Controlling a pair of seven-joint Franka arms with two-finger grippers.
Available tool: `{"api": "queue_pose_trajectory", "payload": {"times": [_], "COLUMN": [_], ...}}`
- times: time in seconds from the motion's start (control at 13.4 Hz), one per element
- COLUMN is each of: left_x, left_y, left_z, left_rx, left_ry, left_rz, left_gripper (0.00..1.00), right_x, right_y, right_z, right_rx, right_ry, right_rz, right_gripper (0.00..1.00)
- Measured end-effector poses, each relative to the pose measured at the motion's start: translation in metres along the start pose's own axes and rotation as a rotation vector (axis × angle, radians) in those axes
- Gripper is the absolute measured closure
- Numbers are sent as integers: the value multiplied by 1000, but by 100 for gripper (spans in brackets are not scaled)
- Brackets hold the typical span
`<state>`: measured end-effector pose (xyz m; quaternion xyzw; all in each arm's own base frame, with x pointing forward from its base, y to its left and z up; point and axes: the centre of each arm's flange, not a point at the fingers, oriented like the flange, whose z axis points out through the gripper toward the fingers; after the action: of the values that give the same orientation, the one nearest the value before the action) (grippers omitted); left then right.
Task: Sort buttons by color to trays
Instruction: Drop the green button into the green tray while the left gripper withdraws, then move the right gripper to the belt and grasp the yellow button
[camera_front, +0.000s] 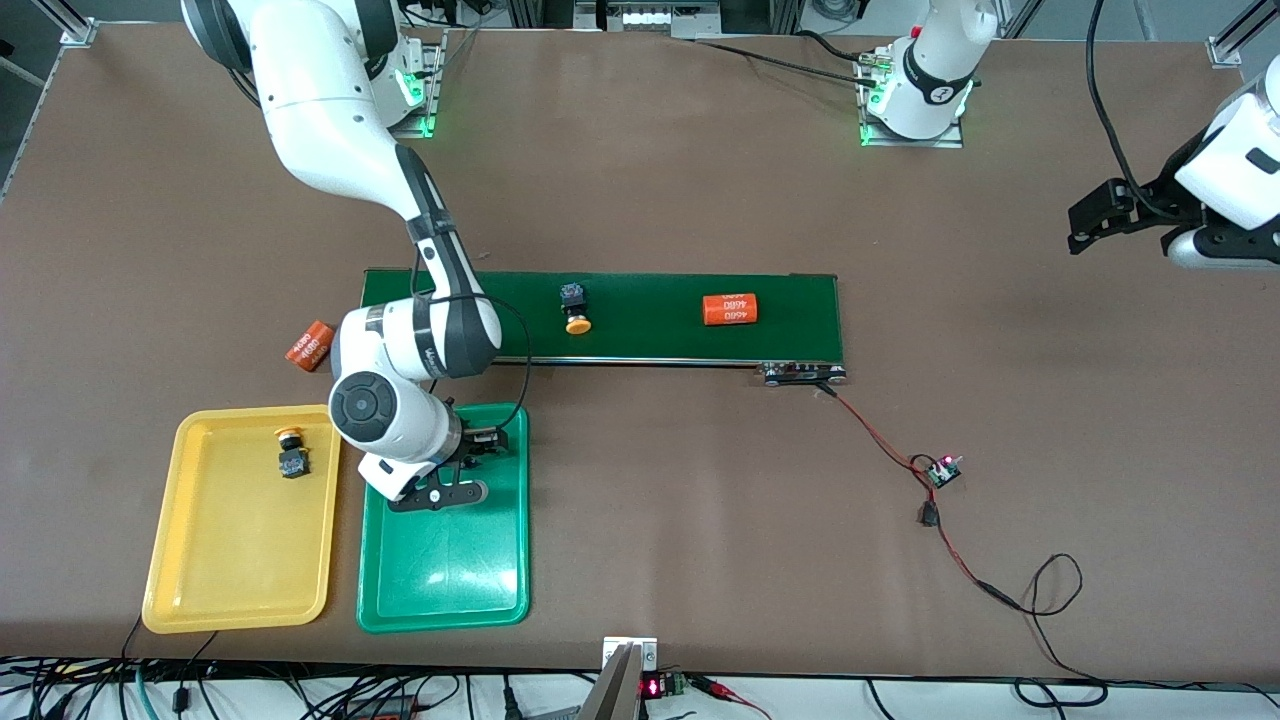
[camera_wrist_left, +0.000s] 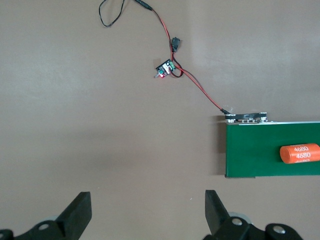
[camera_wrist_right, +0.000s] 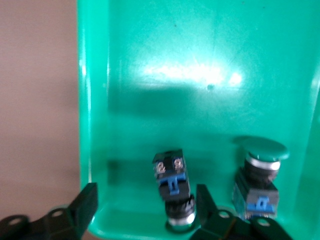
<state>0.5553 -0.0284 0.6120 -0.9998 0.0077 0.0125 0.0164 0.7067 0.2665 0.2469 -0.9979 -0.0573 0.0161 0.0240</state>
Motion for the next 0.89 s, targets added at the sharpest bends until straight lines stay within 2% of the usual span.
{"api": "queue_pose_trajectory", "payload": {"times": [0.07,0.3,0.52,0.89], "left_x": [2,12,13,13], "left_y": [0,1,0,4], "left_z": [9,24,23,21], "left_rx": [0,-1,-25,-26], "left_ry": [-10,0,11,22], "left_rz": [-2,-9,-18,-11], "left_gripper": [0,0,0,0], "right_x": [-1,-14,-35,-78], "right_y": [-3,-24,-44,-70], "right_z": [-10,-24,-19,-38], "right_rx": [7,12,0,-5], "right_ry": [-1,-56,-124,-148], "right_rz": [30,112,114,127], "right_gripper": [0,0,0,0]}}
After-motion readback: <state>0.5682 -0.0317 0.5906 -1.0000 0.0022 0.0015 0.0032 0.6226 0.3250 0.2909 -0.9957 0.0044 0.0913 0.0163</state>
